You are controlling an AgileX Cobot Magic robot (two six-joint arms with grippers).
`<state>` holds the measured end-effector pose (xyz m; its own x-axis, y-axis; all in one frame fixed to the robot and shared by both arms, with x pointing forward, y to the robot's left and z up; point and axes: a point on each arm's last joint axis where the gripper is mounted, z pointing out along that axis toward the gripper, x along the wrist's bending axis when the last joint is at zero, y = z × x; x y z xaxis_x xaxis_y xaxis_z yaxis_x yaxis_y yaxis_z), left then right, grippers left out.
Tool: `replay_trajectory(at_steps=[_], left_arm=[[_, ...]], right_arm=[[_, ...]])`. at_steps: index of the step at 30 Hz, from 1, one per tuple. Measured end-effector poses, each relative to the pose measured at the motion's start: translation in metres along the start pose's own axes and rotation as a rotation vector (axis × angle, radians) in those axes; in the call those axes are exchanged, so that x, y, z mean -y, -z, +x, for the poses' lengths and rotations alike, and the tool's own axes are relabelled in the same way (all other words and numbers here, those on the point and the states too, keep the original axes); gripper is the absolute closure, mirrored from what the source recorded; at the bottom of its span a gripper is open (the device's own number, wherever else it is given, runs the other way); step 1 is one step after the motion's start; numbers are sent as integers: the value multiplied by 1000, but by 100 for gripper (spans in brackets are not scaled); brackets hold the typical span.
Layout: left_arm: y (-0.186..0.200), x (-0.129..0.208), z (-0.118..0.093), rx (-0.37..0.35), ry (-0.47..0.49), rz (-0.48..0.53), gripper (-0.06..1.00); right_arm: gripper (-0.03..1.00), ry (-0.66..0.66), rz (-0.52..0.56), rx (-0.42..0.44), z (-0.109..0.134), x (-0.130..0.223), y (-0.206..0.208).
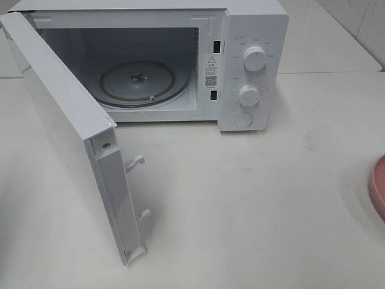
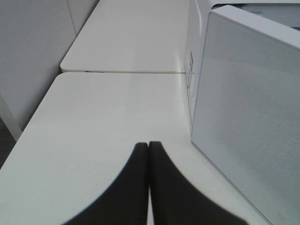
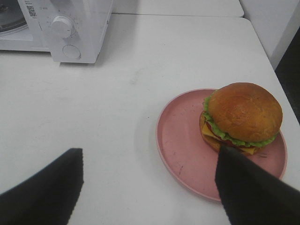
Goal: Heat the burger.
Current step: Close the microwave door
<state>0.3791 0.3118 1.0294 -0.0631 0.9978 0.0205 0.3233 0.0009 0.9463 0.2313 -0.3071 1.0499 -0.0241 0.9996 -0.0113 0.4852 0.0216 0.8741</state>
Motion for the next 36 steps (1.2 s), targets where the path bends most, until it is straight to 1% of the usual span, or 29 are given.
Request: replay_trajectory(at_steps=[2,4,7,8,9,12,14,15,16,17,18,20,21,22,23,24,25,26,28,29,31,36], left_arm=[[-3,2,1,-11,-1,-16,94],[-13,13,4,-49,-14,-58,94],[-15,14,5,-57,-23,-72,94],[-18,18,6,-71,-41,-112,94],[-22,22,5,-70,-49,-138,94],[-25,24,5,-64,-49,-140,94],[-36,27,-1,-3,-62,-140,94],[-36,27,-1,-3,-62,-140,94],[-39,28,-2,16,-72,-136,94],[-45,32,-5,50,-68,-115,94],[-45,32,-5,50,-68,-115,94],[-54,33,-10,97,-79,-99,94],[-54,33,-10,97,-79,-99,94],[-59,34,-13,133,-94,-102,94],[-61,34,-15,153,-101,-104,94],[-61,34,-15,153,-101,-104,94],[-65,36,-18,190,-109,-115,94],[-65,36,-18,190,-109,-115,94],[-72,39,-23,242,-125,-123,94],[-72,39,-23,242,-125,-123,94],[-77,42,-26,275,-124,-136,94],[-86,45,-28,300,-114,-140,94]], right_arm=[[21,0,0,0,0,0,0],[21,0,0,0,0,0,0],[21,0,0,0,0,0,0],[21,0,0,0,0,0,0],[21,0,0,0,0,0,0],[21,0,0,0,0,0,0],[22,0,0,0,0,0,0],[22,0,0,0,0,0,0],[22,0,0,0,0,0,0],[22,0,0,0,0,0,0],[22,0,0,0,0,0,0],[22,0,0,0,0,0,0],[22,0,0,0,0,0,0],[22,0,0,0,0,0,0],[22,0,0,0,0,0,0],[22,0,0,0,0,0,0],[22,0,0,0,0,0,0],[22,0,0,0,0,0,0],[22,0,0,0,0,0,0],[22,0,0,0,0,0,0],[22,0,0,0,0,0,0],[22,0,0,0,0,0,0]])
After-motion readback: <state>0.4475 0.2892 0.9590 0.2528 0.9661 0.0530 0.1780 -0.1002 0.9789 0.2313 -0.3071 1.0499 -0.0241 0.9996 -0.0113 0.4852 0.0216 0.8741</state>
